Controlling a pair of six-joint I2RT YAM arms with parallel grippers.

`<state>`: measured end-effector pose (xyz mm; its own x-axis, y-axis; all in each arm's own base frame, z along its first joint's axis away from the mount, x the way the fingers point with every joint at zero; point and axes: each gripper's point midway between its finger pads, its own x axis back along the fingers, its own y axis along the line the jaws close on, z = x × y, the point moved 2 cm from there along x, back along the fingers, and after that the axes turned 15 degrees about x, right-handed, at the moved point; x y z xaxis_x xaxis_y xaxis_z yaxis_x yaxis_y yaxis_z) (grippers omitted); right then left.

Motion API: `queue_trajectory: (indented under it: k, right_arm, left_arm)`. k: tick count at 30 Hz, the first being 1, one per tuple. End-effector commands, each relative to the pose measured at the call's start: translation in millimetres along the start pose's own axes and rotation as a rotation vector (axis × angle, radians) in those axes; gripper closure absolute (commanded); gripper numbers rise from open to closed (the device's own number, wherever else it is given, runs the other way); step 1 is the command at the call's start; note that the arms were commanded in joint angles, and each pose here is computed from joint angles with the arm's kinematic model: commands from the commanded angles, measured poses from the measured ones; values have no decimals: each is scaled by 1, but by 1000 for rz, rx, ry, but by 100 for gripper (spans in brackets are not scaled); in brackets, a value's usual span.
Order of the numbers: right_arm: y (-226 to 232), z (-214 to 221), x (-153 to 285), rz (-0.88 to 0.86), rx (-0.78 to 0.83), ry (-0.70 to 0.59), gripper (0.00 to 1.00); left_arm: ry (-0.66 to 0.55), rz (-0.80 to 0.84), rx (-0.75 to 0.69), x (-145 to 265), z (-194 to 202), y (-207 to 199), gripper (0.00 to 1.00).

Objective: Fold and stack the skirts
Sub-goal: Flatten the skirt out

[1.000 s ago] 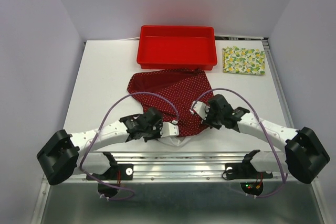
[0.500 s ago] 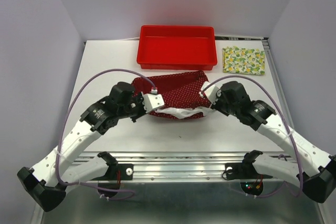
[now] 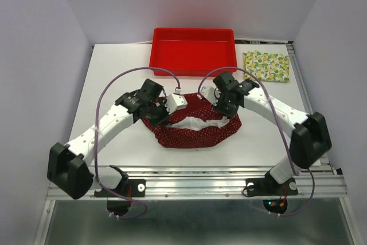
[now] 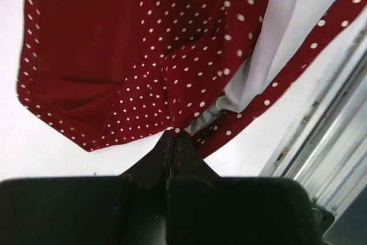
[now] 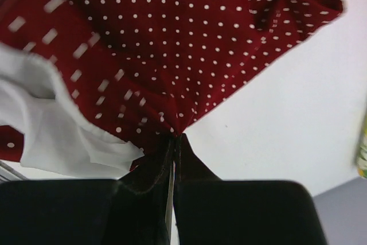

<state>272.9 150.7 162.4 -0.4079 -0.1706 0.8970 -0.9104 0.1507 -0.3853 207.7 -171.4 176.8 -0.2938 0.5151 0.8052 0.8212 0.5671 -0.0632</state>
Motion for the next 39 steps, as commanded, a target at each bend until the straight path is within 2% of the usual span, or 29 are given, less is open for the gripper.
queue_trajectory:
  k: [1,4,7,10,13,16,19,27,30,33,34,38,39]
  right_arm:
    - [-26,-5,-40,-66,-25,-14,99]
    - [-55,0,-64,-77,-86,-10,99]
    - [-71,8,-64,-67,-90,-5,99]
    - [-65,0,-43,-98,-95,-63,99]
    - [-56,-23,-5,-145,-85,-224,99]
    - [-45,-26,9,-166,-22,-287,99]
    - [-32,-22,9,-142,24,-272,96]
    - [-14,-13,-20,-246,27,-170,92]
    - [0,-8,-22,-297,22,-168,93]
    - [22,2,-35,-333,21,-115,98]
    - [25,3,-35,-334,13,-120,99]
    - [18,-42,-11,-271,-59,-282,99]
    - [4,-55,0,-235,-74,-324,99]
  left_arm:
    - [-2,-33,94,-30,-3,30,100]
    - [26,-93,193,-46,12,76,100]
    - [66,-112,162,-51,23,90,100]
    - [32,-7,90,-37,19,69,100]
    - [-41,80,-9,-13,4,46,97]
    - [-20,138,-94,-6,10,26,93]
    - [-1,122,-125,-10,18,20,87]
    - [114,168,-46,-41,31,22,77]
    - [171,164,-81,-51,46,14,79]
    - [249,163,-153,-58,68,2,88]
    - [241,160,-162,-56,68,1,90]
    - [52,177,-121,-41,21,-12,96]
    - [-9,177,-106,-32,-4,-13,98]
